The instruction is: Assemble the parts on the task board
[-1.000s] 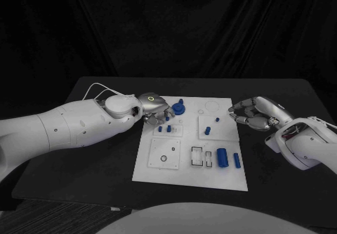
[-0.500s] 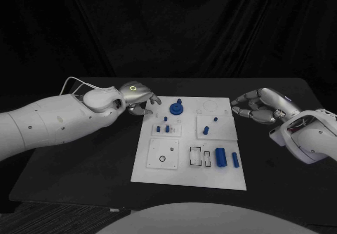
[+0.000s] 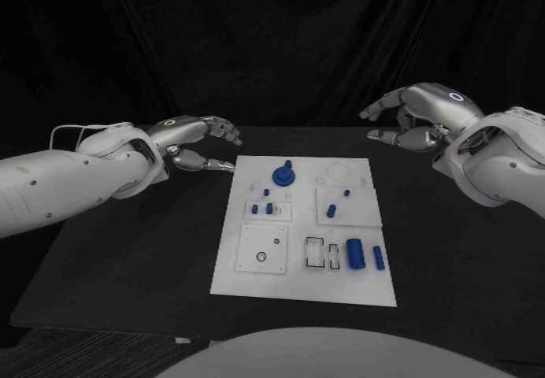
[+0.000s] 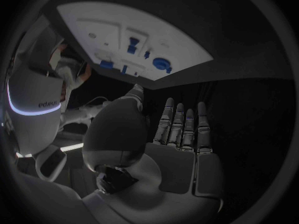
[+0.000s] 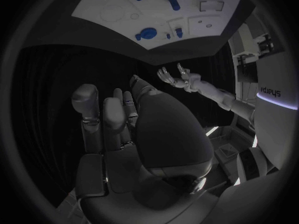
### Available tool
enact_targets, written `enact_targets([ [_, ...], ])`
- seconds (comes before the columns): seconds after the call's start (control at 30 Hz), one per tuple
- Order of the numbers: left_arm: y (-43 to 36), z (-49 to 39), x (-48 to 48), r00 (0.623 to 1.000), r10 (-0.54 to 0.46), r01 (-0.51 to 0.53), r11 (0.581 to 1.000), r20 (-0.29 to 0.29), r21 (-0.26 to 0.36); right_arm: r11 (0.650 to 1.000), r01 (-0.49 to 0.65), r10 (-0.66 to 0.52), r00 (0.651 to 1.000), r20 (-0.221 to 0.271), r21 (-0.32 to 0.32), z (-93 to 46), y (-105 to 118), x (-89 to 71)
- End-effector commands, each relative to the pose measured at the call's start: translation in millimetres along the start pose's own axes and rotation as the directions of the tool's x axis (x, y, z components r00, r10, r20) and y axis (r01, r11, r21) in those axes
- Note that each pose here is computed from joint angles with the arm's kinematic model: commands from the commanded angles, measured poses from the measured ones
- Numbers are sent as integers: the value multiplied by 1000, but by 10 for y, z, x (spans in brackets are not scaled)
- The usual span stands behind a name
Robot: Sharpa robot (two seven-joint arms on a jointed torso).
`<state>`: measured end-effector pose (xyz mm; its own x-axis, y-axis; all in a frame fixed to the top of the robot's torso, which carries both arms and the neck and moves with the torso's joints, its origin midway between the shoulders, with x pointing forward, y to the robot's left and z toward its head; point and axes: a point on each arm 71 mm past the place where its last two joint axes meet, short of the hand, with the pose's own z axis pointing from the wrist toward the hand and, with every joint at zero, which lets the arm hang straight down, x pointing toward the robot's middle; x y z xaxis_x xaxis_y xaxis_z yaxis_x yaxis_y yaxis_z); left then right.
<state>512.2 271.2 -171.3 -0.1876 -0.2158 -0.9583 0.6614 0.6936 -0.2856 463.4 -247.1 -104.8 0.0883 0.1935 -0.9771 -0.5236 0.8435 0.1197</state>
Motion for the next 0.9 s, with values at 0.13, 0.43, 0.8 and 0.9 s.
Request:
enact_targets([
  [0.13, -163, -116, 76, 580, -811, 788, 582, 76, 204, 965, 259, -264, 950, -164, -53, 115, 48, 206],
  [0.43, -323, -254, 192, 232, -969, 918, 246, 83, 312, 950, 286, -308, 925, -222, -129, 122, 118, 471],
  [0.8, -329, -351, 215, 176, -979, 921, 202, 105, 334, 950, 263, -301, 916, -266, -170, 100, 183, 699],
  [0.9, -326, -361, 217, 172, -980, 922, 198, 104, 333, 950, 260, -301, 911, -281, -175, 98, 191, 737],
])
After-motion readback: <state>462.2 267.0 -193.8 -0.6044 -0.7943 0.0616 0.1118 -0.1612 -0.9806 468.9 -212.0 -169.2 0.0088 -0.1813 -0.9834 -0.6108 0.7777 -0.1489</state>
